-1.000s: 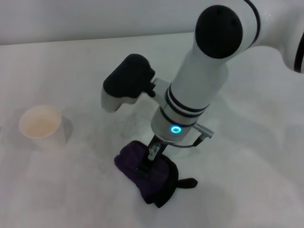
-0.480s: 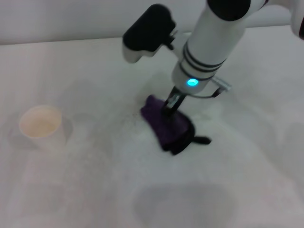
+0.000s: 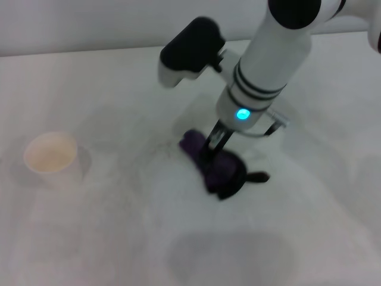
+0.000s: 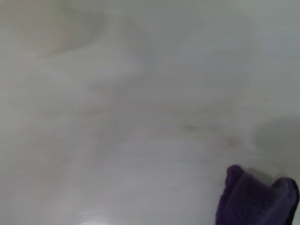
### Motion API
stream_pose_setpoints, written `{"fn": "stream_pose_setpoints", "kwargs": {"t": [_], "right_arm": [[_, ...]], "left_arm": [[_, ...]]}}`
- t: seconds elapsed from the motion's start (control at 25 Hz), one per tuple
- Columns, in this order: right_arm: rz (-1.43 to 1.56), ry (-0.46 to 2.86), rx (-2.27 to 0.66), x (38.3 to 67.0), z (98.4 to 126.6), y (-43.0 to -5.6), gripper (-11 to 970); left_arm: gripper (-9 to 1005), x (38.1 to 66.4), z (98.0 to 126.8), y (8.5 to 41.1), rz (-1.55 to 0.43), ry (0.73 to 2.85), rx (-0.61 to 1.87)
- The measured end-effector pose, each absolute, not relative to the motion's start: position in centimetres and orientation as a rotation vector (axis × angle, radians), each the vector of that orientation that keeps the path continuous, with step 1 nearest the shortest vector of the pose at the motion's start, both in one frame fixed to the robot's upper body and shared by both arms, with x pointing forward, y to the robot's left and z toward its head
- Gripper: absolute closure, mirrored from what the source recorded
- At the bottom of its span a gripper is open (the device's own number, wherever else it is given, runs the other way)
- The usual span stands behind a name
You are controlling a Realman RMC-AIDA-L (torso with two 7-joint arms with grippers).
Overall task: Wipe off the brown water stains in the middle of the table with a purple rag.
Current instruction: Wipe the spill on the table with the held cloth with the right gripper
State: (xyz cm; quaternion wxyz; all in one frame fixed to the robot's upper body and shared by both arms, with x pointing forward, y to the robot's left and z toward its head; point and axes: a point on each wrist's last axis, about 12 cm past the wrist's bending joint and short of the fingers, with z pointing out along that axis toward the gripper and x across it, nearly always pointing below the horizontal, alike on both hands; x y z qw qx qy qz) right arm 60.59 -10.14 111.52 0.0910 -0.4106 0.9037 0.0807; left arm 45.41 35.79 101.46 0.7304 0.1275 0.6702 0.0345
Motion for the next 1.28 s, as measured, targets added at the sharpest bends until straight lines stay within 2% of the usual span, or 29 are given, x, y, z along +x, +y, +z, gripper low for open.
{"fn": "stream_pose_setpoints", "kwargs": {"t": [0.36, 0.56, 0.84, 1.28], "right_arm": [[0.599, 2.619, -1.440, 57.0, 110.8, -6.9, 902], [0.617, 2.634, -1.434, 56.8, 110.2, -7.0, 902], [0.475, 2.699, -1.264, 58.9, 110.2, -9.3, 902], [0.187, 2.822, -1.002, 61.5, 110.6, -17.2, 903]], "left_arm": [[164, 45.9, 101.5, 35.4, 0.064, 1.476, 0.284], [164, 45.7, 101.4, 35.4, 0.064, 1.479, 0.283], [164, 44.8, 101.1, 36.0, 0.085, 1.498, 0.269], [164, 44.9, 101.0, 36.1, 0.090, 1.505, 0.267]]}}
